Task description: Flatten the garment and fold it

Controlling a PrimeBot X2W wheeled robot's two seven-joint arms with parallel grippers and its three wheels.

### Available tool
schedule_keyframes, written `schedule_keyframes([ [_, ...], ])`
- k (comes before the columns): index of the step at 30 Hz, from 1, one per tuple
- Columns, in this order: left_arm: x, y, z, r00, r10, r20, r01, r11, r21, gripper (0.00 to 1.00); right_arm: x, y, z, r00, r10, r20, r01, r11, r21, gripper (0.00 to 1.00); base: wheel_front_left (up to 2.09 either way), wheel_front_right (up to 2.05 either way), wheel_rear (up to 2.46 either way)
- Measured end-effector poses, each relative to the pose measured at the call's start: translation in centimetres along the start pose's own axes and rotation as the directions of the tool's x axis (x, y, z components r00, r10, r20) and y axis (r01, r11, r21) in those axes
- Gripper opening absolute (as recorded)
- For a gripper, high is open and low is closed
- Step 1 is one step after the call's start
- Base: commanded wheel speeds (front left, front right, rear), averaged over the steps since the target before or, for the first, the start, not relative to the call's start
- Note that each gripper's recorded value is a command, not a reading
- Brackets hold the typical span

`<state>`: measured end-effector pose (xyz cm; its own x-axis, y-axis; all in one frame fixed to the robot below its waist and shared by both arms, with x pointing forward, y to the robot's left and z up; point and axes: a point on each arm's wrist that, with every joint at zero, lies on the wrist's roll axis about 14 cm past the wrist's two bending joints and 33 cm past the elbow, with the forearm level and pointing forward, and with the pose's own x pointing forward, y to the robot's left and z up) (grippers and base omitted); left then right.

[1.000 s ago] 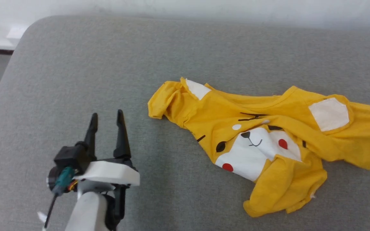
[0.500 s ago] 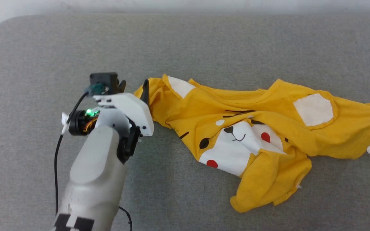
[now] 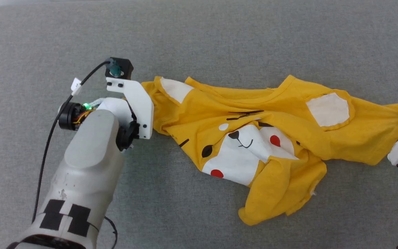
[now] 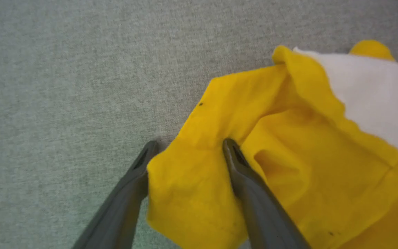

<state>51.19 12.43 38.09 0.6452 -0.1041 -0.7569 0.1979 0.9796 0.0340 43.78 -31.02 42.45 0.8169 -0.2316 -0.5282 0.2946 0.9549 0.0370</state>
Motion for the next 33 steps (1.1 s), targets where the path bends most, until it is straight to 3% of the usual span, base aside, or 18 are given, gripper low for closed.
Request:
schedule_keyframes([
  [1, 0.1, -0.1, 0.0, 1.000, -0.009, -0.012, 0.009, 1.000, 0.013, 0.36, 0.0, 0.0, -0.1, 1.000, -0.001, -0.002, 0.001, 1.000, 0.001, 0.00, 0.00, 0.00, 0.00],
  [2, 0.1, -0.1, 0.0, 1.000, -0.017, -0.020, 0.017, 0.999, 0.027, 0.00, 0.0, -0.1, -0.2, 1.000, -0.001, -0.004, 0.001, 1.000, 0.002, 0.00, 0.00, 0.00, 0.00],
  [11, -0.5, 0.8, 1.6, 0.997, -0.068, 0.026, 0.064, 0.990, 0.125, 0.00, 0.2, 0.6, 0.5, 1.000, 0.020, 0.009, -0.020, 1.000, -0.016, 0.00, 0.00, 0.00, 0.00],
  [19, -3.5, 4.7, 7.9, 0.976, -0.019, 0.217, -0.038, 0.966, 0.256, 0.00, 0.0, 1.7, 6.1, 0.992, 0.067, 0.109, -0.051, 0.988, -0.143, 0.00, 0.00, 0.00, 0.00],
  [26, -7.1, 7.1, 16.4, 0.898, -0.002, 0.439, -0.134, 0.951, 0.278, 0.00, 0.4, 4.0, 13.7, 0.969, 0.133, 0.209, -0.067, 0.953, -0.296, 0.00, 0.00, 0.00, 0.00],
  [33, -10.0, 9.1, 24.7, 0.736, 0.044, 0.676, -0.235, 0.952, 0.194, 0.00, 1.6, 7.0, 22.1, 0.924, 0.189, 0.331, -0.051, 0.922, -0.384, 0.00, 0.00, 0.00, 0.00],
])
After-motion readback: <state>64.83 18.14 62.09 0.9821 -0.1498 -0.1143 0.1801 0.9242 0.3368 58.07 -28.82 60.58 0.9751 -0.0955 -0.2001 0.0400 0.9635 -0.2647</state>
